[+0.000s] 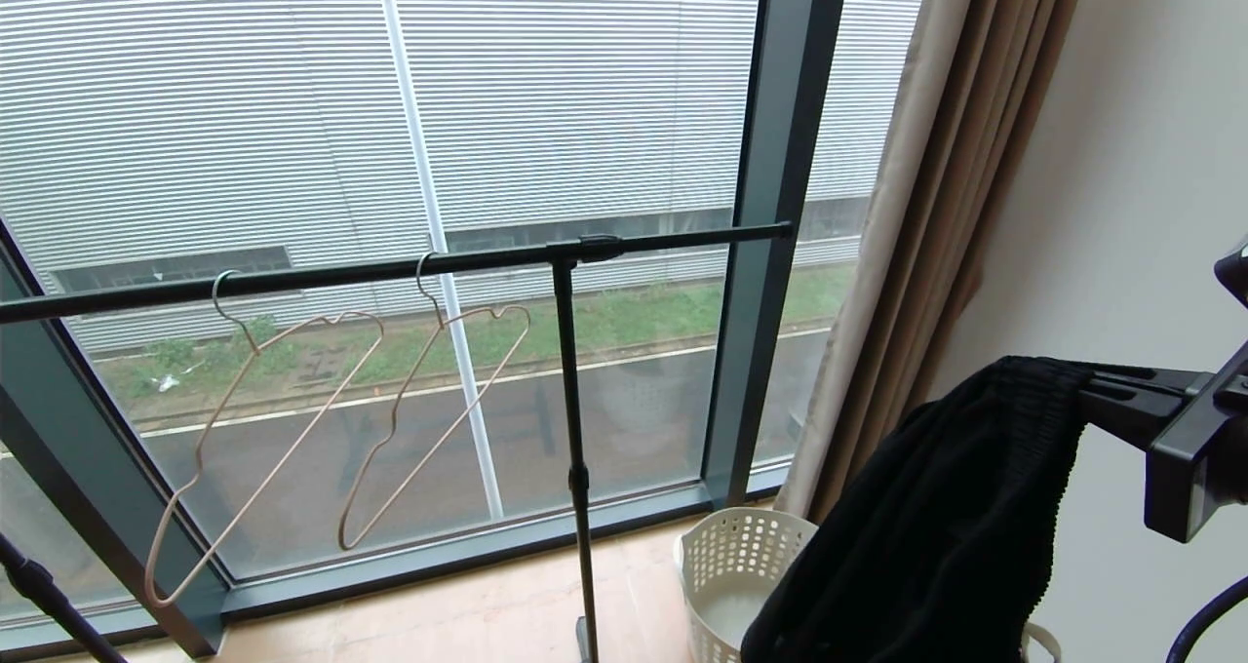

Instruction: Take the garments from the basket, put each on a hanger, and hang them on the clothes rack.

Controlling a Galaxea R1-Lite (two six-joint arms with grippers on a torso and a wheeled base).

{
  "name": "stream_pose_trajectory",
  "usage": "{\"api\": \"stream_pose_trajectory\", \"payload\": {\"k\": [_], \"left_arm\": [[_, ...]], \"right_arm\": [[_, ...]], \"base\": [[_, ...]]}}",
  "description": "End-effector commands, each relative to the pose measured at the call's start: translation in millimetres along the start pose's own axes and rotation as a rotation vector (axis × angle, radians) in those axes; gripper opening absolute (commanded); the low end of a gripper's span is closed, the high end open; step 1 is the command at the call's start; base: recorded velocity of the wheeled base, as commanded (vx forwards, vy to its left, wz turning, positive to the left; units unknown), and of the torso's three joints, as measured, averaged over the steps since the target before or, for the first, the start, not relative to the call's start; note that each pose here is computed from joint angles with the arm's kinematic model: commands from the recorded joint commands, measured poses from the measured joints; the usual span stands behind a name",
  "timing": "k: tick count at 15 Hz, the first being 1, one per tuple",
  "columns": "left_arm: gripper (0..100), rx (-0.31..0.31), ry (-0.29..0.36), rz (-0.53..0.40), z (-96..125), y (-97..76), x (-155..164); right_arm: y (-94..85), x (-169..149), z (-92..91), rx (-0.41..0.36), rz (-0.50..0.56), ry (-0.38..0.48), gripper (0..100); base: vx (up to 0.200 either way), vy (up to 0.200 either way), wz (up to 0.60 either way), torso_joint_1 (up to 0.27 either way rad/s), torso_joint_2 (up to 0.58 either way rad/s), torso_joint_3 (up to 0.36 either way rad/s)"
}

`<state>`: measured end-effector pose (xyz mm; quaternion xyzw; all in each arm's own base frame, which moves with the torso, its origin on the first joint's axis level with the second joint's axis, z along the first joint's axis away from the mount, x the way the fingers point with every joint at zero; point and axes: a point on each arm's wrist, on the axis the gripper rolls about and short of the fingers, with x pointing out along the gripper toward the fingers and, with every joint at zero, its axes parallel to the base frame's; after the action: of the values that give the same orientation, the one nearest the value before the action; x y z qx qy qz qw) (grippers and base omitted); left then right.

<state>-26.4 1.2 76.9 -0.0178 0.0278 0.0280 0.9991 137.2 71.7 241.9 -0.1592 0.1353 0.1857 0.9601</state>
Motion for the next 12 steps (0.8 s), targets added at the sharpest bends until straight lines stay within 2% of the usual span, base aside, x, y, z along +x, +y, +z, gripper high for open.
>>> {"api": "stream_pose_trajectory", "payload": {"k": [1, 5, 11, 12], "left_arm": [[100, -0.001, 0.000, 0.000, 0.2, 0.0, 0.0], [100, 0.000, 0.000, 0.000, 0.2, 0.0, 0.0], [100, -0.001, 0.002, 0.002, -0.2, 0.0, 0.1], [100, -0.001, 0.002, 0.002, -0.2, 0.0, 0.1]], "right_arm": [[0.1, 0.6, -0.2, -0.001, 0.000, 0.002, 0], [0.2, 1.0, -0.1, -0.001, 0.000, 0.002, 0], [0.2, 1.0, -0.3, -0.002, -0.001, 0.004, 0], [0.3, 1.1, -0.7, -0.003, -0.001, 0.006, 0]], "base": [[0.000, 0.000, 0.00, 0.000, 0.00, 0.000], [0.000, 0.000, 0.00, 0.000, 0.00, 0.000], [0.000, 0.000, 0.00, 0.003, 0.00, -0.153], [0.000, 0.000, 0.60, 0.017, 0.00, -0.056]]}}
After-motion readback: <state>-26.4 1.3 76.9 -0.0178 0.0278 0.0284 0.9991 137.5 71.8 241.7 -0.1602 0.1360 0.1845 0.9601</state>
